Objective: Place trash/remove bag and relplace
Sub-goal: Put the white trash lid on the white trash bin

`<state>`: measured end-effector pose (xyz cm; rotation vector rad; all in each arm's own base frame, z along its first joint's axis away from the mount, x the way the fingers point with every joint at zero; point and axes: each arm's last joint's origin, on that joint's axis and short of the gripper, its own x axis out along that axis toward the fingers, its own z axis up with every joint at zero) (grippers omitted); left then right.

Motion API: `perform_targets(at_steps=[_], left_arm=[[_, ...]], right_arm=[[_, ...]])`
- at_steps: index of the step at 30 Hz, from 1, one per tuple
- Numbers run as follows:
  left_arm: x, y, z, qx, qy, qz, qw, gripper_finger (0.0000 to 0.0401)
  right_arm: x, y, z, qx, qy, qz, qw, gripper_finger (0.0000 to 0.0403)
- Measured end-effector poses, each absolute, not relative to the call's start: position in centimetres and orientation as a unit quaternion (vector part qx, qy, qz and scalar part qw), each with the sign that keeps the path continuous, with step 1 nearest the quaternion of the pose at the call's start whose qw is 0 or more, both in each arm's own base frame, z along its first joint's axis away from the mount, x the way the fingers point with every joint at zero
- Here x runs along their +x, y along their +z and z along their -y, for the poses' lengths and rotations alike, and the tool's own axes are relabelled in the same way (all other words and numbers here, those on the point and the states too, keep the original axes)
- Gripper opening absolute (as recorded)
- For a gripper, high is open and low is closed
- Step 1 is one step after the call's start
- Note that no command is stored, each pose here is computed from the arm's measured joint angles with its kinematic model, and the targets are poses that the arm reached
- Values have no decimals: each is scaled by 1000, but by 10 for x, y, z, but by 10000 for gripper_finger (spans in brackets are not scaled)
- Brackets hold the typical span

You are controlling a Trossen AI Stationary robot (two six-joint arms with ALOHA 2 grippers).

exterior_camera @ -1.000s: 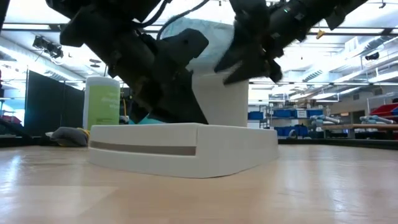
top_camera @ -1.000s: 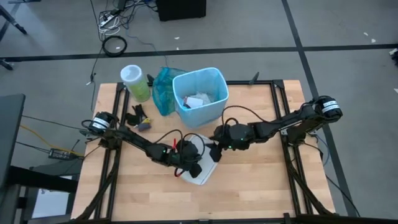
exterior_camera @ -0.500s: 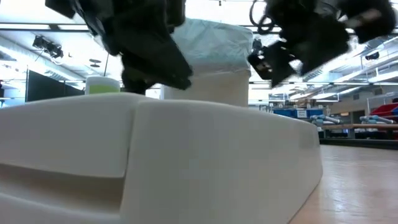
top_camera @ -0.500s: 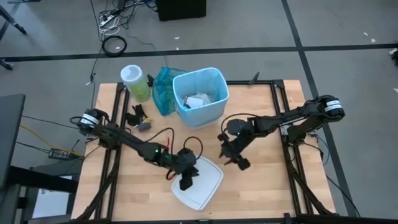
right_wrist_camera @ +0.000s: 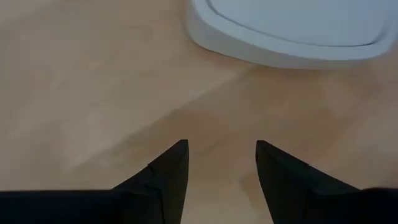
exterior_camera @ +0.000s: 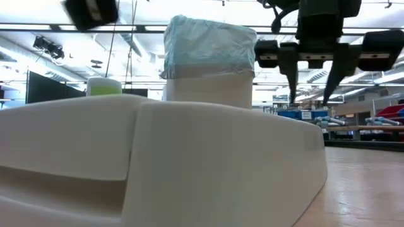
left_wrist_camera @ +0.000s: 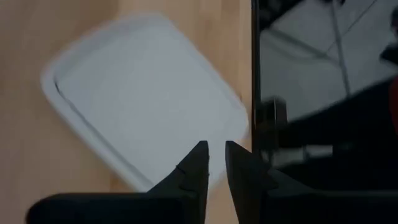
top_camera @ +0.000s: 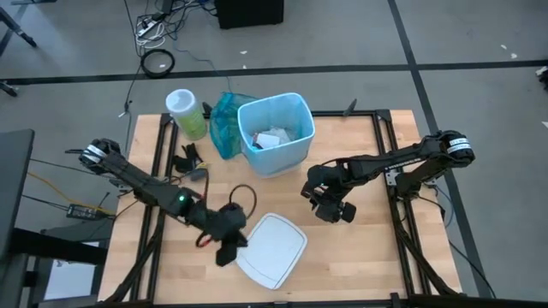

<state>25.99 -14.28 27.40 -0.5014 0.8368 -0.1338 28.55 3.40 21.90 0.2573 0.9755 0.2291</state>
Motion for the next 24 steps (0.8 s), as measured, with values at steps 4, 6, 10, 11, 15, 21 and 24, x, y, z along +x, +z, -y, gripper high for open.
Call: perform_targets(at_steps=[4,6,10,11,15,21,24], left_arm=[[250,290,166,-266,-78,-417,866,43],[248,289,179,-297,-63,-425,853,37],[245,274,207,-343,-31,-452,823,13],[244,272,214,-358,-29,-454,815,8],[243,251,243,-386,-14,-478,789,5],[251,213,267,-384,26,-526,759,3],[258,192,271,-385,51,-539,747,2]], right_arm=[[289,221,-28,112,100,-450,880,172],[290,222,-25,107,91,-444,885,172],[291,222,-20,105,78,-441,888,171],[291,222,-19,106,77,-440,889,171],[292,223,-17,107,73,-432,892,170],[295,225,-15,108,72,-417,899,169],[295,225,-14,109,71,-416,900,169]])
